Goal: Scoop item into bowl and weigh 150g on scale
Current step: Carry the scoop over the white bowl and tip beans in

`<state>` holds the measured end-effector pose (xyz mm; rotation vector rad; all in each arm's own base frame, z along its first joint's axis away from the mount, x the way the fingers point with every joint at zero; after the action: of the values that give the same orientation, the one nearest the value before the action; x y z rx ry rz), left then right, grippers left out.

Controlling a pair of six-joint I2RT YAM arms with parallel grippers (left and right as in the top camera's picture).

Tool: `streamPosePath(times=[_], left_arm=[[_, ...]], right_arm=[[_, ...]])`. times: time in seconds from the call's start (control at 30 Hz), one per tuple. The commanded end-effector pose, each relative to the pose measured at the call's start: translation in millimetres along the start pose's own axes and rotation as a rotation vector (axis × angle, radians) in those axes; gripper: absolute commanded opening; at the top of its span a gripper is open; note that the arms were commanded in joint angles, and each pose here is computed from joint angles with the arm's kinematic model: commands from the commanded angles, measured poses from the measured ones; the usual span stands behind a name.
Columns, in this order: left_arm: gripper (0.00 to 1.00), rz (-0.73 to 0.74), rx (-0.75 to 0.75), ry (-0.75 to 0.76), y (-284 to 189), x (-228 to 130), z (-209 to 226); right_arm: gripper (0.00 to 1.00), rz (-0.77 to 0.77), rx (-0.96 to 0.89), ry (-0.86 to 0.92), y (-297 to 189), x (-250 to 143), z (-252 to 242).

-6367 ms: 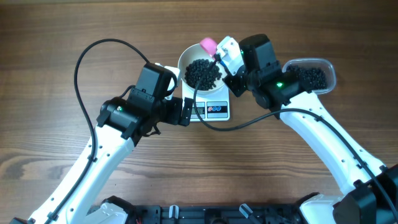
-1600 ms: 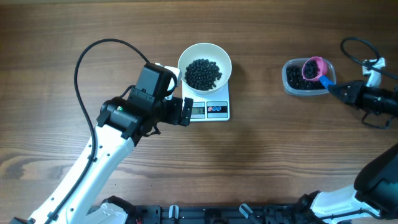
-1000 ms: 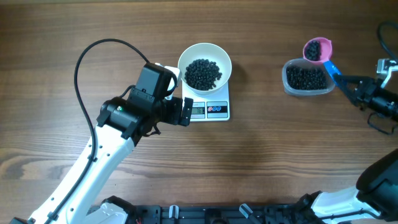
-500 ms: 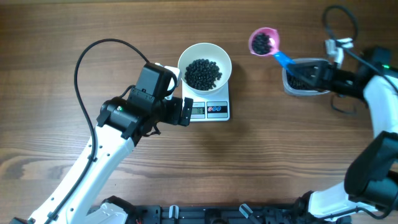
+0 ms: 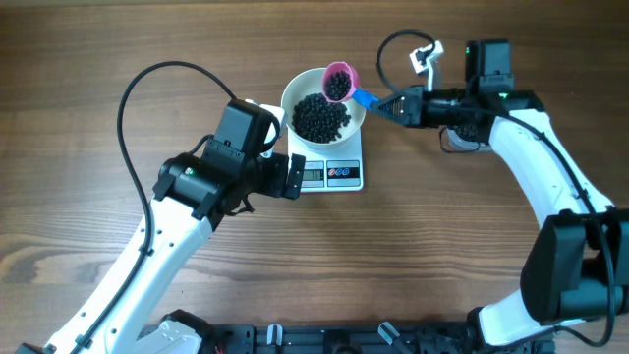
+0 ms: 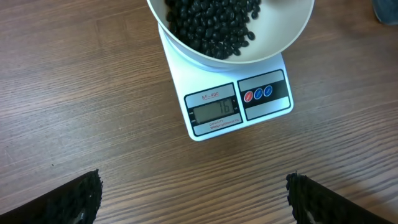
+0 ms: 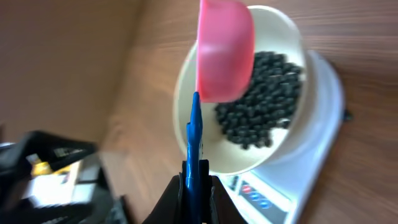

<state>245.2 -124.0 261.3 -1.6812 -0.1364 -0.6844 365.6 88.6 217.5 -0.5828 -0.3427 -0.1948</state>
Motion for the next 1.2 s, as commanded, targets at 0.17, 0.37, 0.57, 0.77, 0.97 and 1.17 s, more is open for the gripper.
streamPosePath(times=[0.17,0.37,0.57,0.77,0.97,1.17], left_arm=[[1.0,0.001,0.003,-0.01,1,0,1],[1.0,0.0,0.003,-0.01,1,0,1],[1.0,0.0,0.003,-0.01,1,0,1],[1.0,0.0,0.003,-0.01,1,0,1],[1.0,0.0,0.003,-0.01,1,0,1],[1.0,0.0,0.003,-0.01,1,0,1]], right_arm=[[0.04,-0.138,-0.358,-0.392,-10,-5,63],[0.04,-0.138,-0.434,-0.529,-9,-16,87],[0.04,-0.116,-0.436,-0.586,-8,-18,88],[0.04,-0.059,-0.51,-0.82,2,-24,95],[0.04,-0.039,-0.596,-0.945,7,-26,99],[0.04,-0.055,-0.648,-0.969,7,-23,100]])
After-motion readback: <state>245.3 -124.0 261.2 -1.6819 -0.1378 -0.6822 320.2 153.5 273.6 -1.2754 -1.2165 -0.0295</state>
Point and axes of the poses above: each gripper's point midway between its finger pads, its own y axis out along the fingers, its own z axis along the line the jaws close on, x = y × z, the point moved 10 cm from there along -y, back along the fingers, and after that the axes turned 5 degrees about y, right-handed, at the moved point
